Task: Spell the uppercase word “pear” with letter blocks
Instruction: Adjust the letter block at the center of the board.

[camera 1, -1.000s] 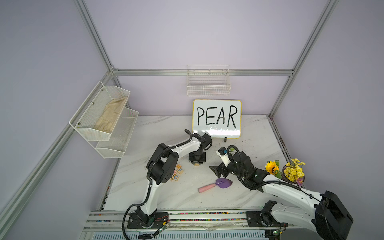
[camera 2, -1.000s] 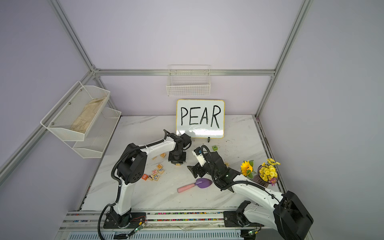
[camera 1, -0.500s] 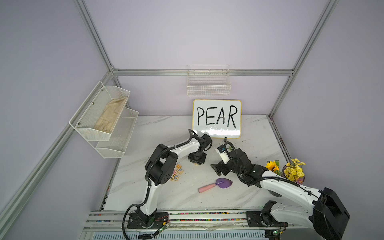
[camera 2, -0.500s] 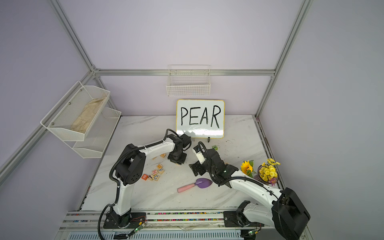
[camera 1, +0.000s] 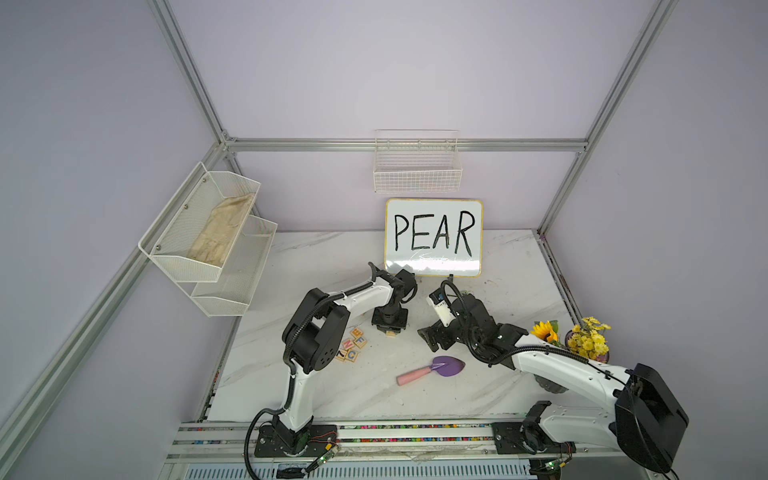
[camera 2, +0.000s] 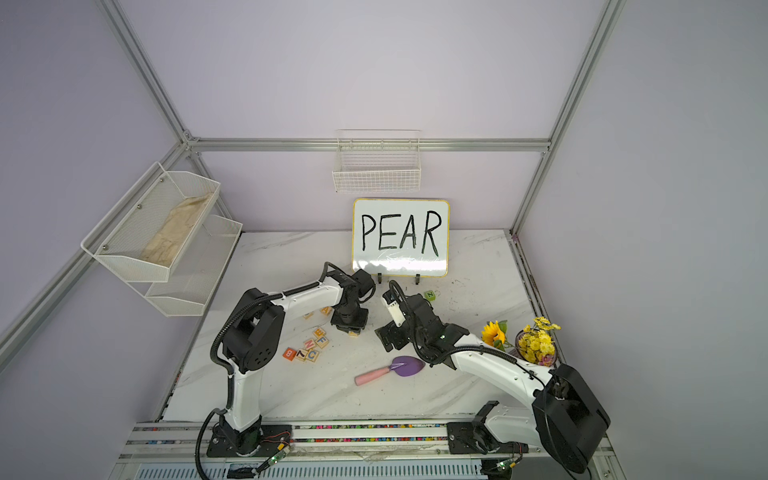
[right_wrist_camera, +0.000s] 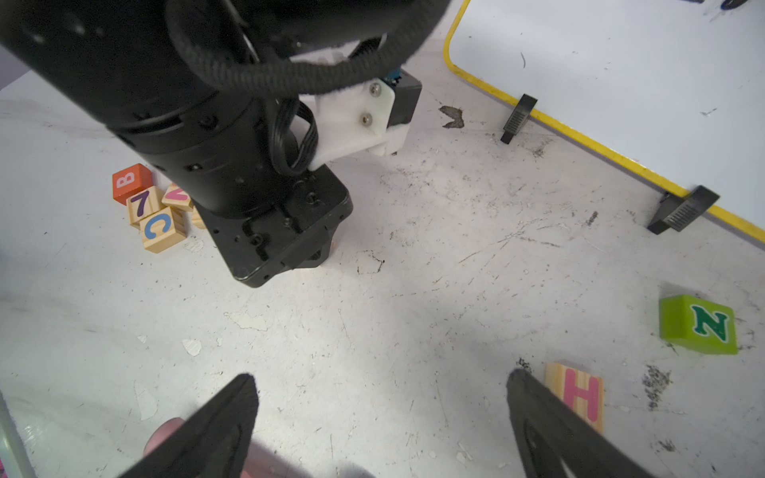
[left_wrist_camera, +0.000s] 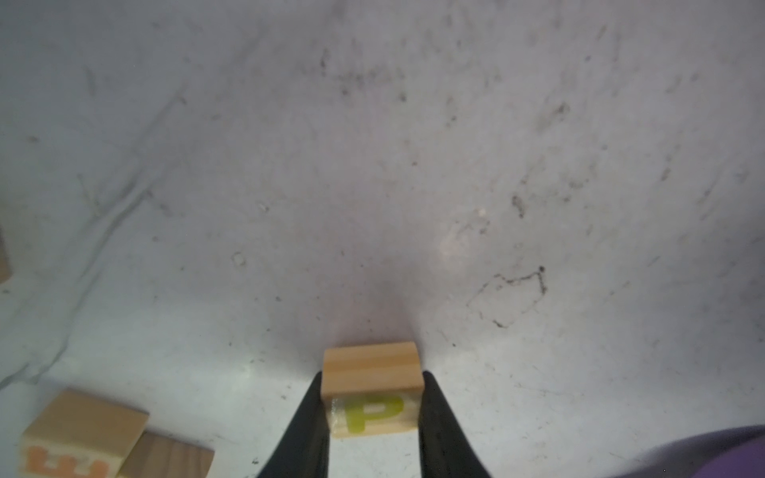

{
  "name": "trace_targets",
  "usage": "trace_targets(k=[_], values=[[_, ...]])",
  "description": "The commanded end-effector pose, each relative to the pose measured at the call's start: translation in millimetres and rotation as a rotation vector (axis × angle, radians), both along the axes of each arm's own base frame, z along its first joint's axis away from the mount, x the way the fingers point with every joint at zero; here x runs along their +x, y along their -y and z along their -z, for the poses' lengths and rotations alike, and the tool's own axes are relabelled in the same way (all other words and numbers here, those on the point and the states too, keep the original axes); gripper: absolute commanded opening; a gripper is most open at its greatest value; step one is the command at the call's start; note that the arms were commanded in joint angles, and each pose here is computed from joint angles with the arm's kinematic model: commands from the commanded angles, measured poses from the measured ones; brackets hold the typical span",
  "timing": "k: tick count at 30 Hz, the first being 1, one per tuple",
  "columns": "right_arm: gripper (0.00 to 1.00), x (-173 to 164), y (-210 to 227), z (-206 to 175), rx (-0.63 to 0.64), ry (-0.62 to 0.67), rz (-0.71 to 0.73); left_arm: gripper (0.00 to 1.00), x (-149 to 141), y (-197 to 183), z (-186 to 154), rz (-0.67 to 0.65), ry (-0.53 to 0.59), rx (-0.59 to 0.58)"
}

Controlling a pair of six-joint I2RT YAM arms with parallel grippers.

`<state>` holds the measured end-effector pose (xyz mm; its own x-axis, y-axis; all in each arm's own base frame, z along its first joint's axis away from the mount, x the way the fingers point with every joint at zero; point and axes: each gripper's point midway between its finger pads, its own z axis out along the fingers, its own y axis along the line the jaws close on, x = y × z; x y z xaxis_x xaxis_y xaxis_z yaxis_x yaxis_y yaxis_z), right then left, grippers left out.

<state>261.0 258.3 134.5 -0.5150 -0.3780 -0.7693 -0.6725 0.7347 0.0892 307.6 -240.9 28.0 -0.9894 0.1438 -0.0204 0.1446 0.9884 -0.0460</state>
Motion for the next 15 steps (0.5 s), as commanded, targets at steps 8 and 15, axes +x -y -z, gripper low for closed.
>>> trace_targets(k=[8, 15], values=[[0.96, 1.2, -1.8, 1.1, -0.014, -0.012, 0.02, 0.33, 0.8, -11.5, 2.7, -0.04, -0.015, -0.034], [0.96, 5.5, -1.4, 2.2, -0.033, -0.007, 0.03, 0.44, 0.6, -11.1, 5.0, -0.051, -0.016, -0.038]])
